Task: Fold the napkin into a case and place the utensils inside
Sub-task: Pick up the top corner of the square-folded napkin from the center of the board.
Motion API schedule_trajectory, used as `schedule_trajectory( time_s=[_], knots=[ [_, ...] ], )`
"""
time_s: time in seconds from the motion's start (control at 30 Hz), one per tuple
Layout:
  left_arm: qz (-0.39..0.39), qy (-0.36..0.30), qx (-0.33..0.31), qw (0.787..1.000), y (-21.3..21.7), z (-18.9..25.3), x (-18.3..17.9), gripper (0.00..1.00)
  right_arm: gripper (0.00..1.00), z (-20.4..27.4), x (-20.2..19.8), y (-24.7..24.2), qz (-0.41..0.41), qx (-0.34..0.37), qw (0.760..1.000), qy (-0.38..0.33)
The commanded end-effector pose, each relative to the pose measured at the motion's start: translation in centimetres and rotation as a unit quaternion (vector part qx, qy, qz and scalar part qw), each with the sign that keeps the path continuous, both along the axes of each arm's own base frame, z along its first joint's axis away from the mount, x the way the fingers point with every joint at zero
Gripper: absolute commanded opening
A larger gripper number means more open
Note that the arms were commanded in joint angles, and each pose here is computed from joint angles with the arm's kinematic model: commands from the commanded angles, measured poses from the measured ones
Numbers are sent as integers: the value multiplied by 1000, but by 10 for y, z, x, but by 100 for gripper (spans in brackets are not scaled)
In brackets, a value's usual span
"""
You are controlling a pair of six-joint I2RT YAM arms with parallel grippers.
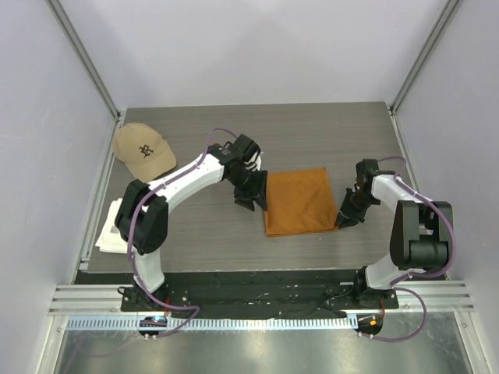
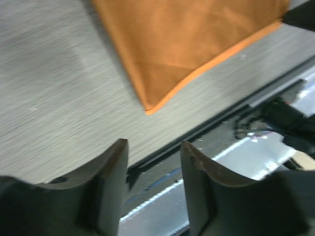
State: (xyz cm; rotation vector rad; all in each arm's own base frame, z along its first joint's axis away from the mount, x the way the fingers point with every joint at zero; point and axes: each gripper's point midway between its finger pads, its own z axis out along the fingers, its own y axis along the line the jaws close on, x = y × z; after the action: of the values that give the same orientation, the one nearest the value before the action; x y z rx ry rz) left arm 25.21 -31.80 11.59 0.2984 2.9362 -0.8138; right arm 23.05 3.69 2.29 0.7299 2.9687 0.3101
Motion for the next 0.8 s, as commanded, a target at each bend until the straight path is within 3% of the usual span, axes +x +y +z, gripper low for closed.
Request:
schedule_trajectory(
  time_s=[0.0, 0.37, 0.6, 0.77],
  knots=[
    [-4, -67, 30, 997, 18, 27, 13, 52, 23, 7, 13, 1, 10, 3, 1000, -21],
    [6, -98, 35, 995, 28, 46, 14, 62, 22, -2, 13, 2, 14, 8, 1000, -14],
    [20, -112, 40, 993, 42, 53, 21, 63, 1, 11, 17, 7, 12, 20, 1000, -21],
    [46, -117, 38, 991, 57, 51, 42, 62, 1, 49, 26, 23, 12, 50, 997, -50]
  ],
)
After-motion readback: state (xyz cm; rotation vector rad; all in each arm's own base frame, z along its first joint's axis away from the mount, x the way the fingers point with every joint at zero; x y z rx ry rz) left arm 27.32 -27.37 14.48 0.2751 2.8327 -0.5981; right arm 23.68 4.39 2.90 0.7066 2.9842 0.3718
